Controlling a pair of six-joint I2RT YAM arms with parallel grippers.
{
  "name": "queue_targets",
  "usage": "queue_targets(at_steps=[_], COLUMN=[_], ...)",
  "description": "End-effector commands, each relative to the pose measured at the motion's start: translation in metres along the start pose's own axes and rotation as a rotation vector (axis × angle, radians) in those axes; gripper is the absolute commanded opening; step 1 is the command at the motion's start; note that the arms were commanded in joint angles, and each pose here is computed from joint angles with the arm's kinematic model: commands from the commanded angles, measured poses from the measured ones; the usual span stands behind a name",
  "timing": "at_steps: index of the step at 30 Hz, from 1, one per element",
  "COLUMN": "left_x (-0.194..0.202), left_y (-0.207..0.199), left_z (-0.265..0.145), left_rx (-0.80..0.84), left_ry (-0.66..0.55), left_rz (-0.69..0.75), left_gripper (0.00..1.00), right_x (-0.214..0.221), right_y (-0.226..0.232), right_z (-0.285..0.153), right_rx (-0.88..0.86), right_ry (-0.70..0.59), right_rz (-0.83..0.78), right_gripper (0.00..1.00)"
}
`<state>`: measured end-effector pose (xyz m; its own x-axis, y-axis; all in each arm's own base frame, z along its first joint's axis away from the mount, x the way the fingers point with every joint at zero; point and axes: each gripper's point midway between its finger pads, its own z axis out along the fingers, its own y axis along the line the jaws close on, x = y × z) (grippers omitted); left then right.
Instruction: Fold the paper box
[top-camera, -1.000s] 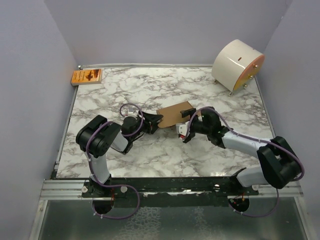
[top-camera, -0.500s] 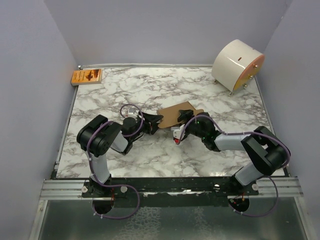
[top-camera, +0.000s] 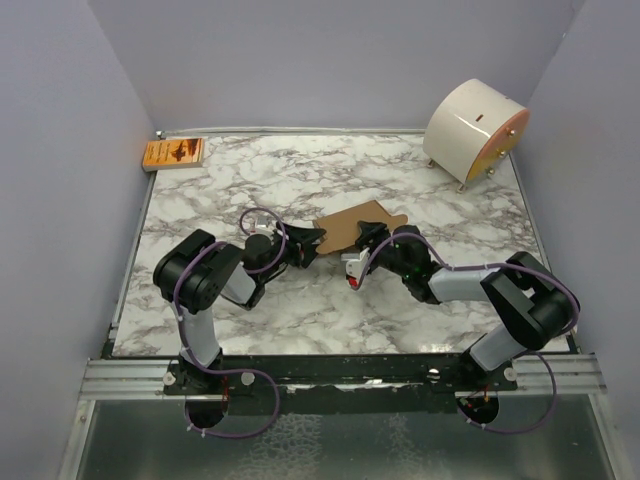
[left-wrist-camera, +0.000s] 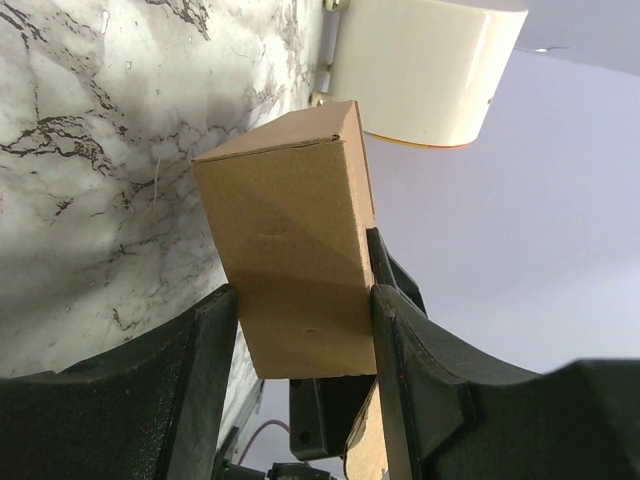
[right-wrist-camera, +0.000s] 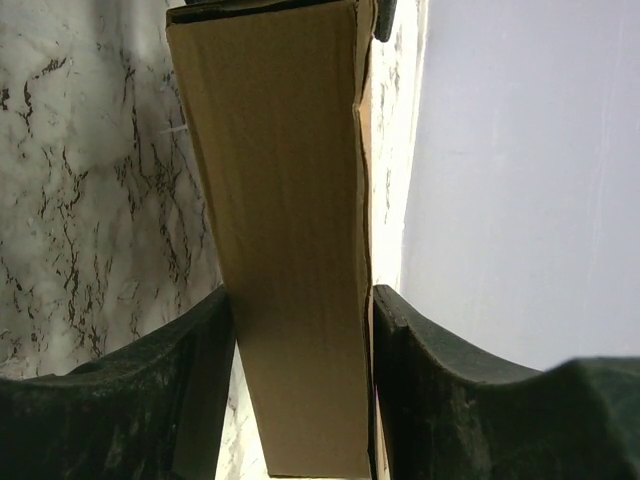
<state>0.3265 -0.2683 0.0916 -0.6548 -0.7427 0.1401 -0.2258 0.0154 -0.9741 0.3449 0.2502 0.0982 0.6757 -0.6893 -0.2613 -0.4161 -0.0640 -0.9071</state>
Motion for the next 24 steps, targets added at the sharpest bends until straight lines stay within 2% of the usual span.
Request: queue_targets(at_steps=[1,8,12,18,24], left_x=[0.003,-0.003,-0.008,-0.021,-0.036], left_y=[-0.011,-0.011,-0.011,-0.01,-0.023], left_z=[-0.004,-0.012,-0.021,-0.04,-0.066], left_rx=[0.049,0.05,0.043,0.045,0.083], left_ry=[0.022,-0.009,-0.039,-0.109,-0.198], left_rz=[0.0,-0.012,-0.001,0.051,0.168], left_gripper=[0.5,0.71,0.89,0.9,0.9], right_x=[-0.003,-0.003,-0.004,-0.009,-0.014], right_y=[-0.019,-0.019,-0.022,-0.03,-0.041], right_z=[-0.001,-0.002,-0.003,-0.004,-0.006], right_rx=[0.082,0.081,0.087,0.092,0.088], right_ry=[0.001,0.0,-0.004,-0.016,-0.034], right_rz=[0.005,0.027,0.041,0.091,0.166], right_gripper=[0.47,0.47,0.47,0.47,0.47])
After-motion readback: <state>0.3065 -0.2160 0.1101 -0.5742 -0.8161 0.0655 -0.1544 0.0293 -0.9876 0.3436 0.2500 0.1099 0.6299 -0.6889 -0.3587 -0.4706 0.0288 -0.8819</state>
